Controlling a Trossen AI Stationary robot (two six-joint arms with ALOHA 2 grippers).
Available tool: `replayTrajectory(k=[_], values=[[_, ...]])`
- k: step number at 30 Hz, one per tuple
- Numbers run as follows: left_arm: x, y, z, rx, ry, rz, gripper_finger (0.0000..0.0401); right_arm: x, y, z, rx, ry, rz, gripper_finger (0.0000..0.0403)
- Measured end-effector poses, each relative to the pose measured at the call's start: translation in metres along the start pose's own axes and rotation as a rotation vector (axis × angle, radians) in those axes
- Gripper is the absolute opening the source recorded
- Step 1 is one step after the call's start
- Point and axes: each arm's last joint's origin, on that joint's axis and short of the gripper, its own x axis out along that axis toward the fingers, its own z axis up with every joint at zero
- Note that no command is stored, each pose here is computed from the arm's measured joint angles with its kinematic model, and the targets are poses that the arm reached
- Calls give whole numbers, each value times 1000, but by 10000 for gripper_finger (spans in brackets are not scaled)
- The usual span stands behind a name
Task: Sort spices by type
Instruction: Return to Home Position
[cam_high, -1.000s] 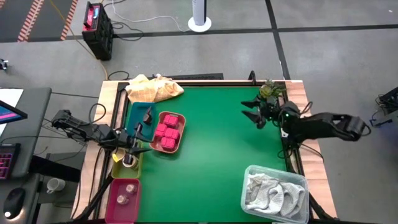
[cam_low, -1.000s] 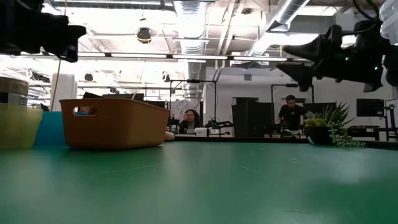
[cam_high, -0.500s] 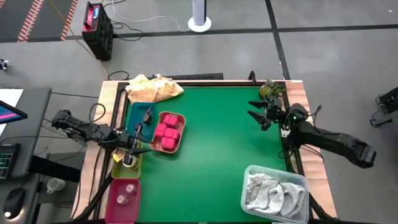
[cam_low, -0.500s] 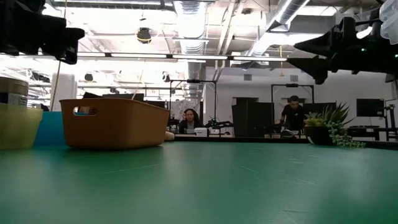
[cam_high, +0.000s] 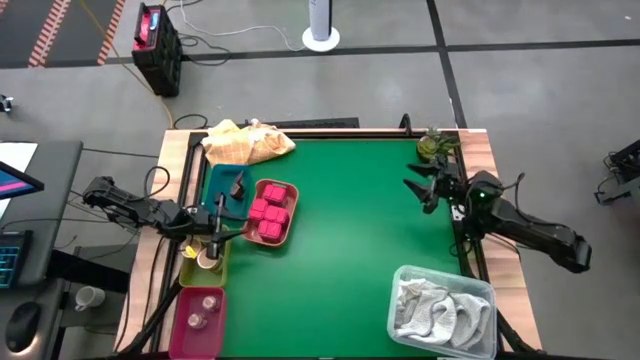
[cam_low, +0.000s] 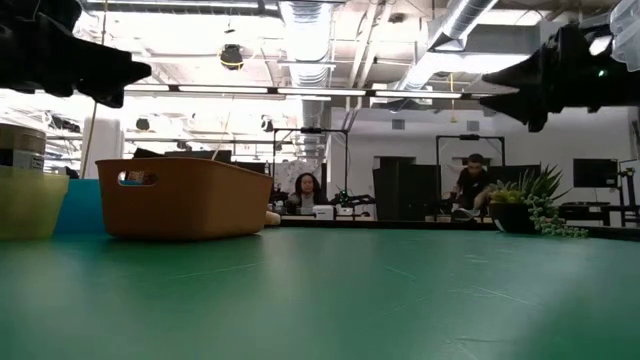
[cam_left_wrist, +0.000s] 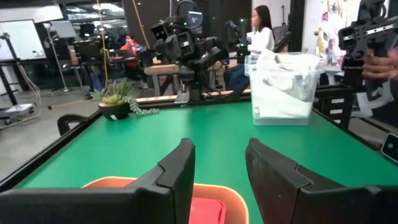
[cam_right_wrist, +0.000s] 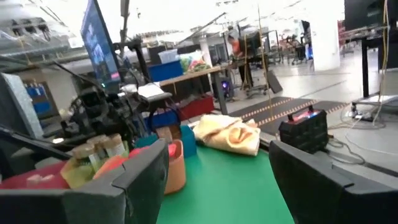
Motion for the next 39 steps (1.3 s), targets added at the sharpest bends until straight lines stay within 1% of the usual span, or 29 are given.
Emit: replayTrajectory(k=[4,6,11,19,22,26,30,36,37,39], values=[[0,0,0,0,0,0,133,-5,5,5,-2,9,-17,301],[0,0,0,1,3,0,133,-8,6,3,-9,38,-43,301],[0,0,-1,-3,7,-1,133,-15,9,8,-20,38,-98,301],[0,0,-1,-2,9,0,133,-15,13,6,-33,61,-83,301],[0,0,-1,0,12,-1,133,-16,13,4,-35,85,-100,301],[0,0,-1,0,12,-1,133,-15,12,-7,-36,129,-100,301],[0,0,-2,4,22,8,133,-15,10,-20,-49,185,-132,301],[0,1,-6,64,74,46,133,-15,12,-22,-43,191,-101,301],[0,1,-8,64,86,48,133,-15,13,-22,-43,193,-93,301],[-1,1,-8,29,96,53,133,-15,15,-22,-43,198,-77,301]])
